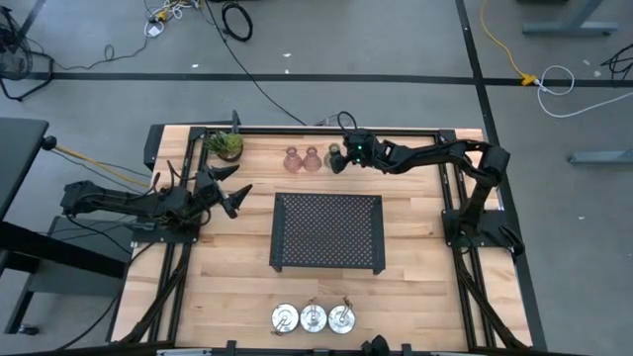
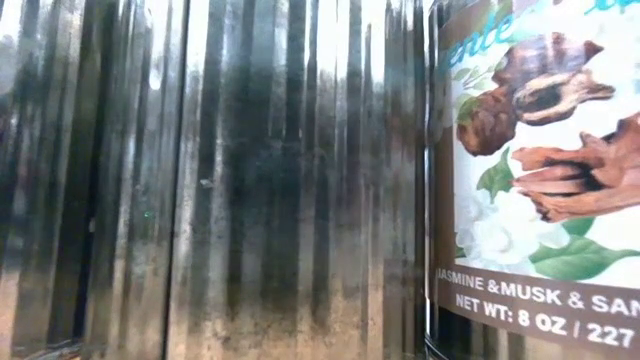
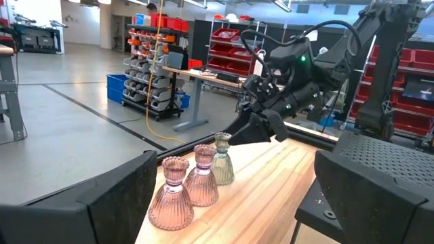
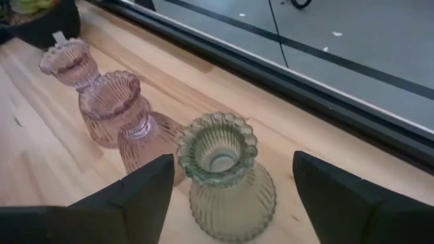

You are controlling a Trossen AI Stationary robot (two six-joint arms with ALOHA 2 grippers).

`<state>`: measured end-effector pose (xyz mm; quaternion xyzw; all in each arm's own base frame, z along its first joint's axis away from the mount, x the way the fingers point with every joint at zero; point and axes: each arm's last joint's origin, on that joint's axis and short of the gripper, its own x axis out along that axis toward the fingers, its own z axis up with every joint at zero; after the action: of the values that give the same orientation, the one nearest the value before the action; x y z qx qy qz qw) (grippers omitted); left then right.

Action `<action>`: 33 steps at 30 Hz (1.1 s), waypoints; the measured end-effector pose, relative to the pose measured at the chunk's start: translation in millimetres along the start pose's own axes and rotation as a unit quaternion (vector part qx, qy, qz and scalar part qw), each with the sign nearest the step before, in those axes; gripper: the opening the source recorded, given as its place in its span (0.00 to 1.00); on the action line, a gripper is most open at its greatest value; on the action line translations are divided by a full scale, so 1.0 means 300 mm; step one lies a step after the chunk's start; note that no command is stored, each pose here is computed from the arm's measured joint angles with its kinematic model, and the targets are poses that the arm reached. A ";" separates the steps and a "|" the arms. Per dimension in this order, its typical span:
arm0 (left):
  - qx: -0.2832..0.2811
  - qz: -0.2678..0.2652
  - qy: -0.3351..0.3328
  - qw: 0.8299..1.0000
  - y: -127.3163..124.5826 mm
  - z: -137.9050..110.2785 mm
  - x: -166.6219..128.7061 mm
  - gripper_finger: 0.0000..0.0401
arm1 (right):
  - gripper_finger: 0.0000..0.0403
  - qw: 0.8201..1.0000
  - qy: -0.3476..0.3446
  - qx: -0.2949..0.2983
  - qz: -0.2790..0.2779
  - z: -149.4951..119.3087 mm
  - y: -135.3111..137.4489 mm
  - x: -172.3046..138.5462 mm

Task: Pick & Place candle stick holders
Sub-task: Put the green glass candle holder on the shelf

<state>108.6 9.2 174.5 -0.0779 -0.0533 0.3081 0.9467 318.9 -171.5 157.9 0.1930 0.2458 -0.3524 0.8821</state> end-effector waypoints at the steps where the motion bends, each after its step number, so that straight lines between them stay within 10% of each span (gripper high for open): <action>1: 0.000 0.000 0.000 1.000 0.000 0.000 0.000 0.99 | 0.71 1.000 0.001 -0.001 0.002 0.000 0.000 0.000; 24: 0.007 0.018 0.007 1.000 0.004 -0.007 0.000 0.99 | 0.55 1.000 -0.008 0.012 0.026 -0.036 0.009 0.057; 33: 0.009 0.019 0.007 1.000 0.005 -0.007 0.000 0.99 | 0.25 1.000 -0.010 0.010 0.023 -0.030 0.007 0.056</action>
<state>108.0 10.0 172.2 -0.0727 -0.0427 0.3262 0.9415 328.3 -174.2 141.3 0.2042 0.2289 -0.3366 0.8903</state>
